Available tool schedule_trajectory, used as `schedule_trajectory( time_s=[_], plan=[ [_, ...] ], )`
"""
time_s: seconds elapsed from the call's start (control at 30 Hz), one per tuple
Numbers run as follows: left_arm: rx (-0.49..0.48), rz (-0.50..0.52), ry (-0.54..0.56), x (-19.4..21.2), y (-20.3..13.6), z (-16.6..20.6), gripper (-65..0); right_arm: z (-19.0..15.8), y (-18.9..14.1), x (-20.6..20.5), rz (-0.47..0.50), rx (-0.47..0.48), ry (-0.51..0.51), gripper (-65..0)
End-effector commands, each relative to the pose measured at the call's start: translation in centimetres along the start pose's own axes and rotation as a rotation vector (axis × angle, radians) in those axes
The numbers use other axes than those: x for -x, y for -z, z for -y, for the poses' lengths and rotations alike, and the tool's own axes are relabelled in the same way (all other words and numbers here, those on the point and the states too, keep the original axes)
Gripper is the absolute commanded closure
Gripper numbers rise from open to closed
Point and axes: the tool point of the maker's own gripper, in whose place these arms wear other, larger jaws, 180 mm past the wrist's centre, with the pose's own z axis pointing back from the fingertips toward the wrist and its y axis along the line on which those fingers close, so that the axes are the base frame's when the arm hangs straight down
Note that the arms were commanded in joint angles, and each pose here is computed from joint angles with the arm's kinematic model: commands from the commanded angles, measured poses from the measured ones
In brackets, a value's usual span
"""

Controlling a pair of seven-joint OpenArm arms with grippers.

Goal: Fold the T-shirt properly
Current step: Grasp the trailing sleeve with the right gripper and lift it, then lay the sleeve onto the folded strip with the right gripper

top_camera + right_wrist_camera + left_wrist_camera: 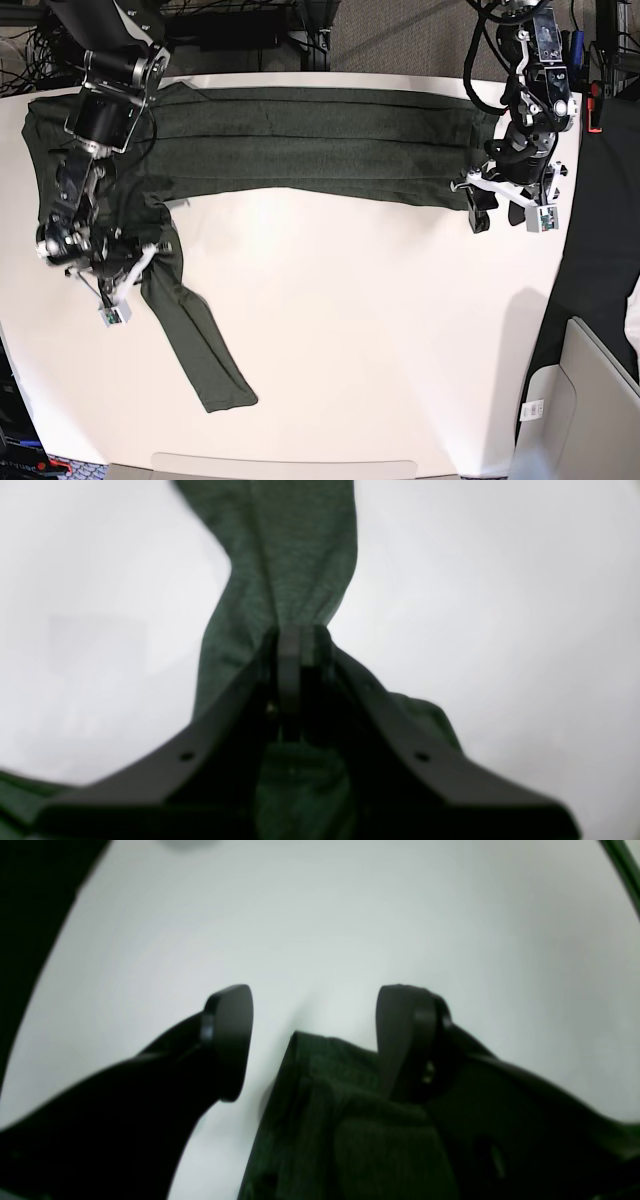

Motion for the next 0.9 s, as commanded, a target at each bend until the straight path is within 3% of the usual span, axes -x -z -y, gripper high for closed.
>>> schedule_trajectory(
  time_s=[0.0,0.13,0.53,0.87],
  plan=[
    [0.001,0.062,0.012,-1.8,-0.3,0.0,-37.9,0.1,-1.2,-1.6,0.051,0.001,-0.014,-2.0],
    [0.001,0.063,0.011,-1.8,-0.2,0.0,-37.9,-2.2,-3.0,-1.0,0.07,-0.059,-0.025,-2.0],
    [0.0,0.059,0.008,-1.6,-0.2,-0.1,-37.9,-13.1,-8.1,2.6,0.147,-0.275,-0.2,-2.0],
    [0.0,0.052,0.006,-1.3,-0.2,-0.1,-37.9,-17.0,-11.0,3.0,0.218,-0.446,-0.171,-2.1]
  ],
)
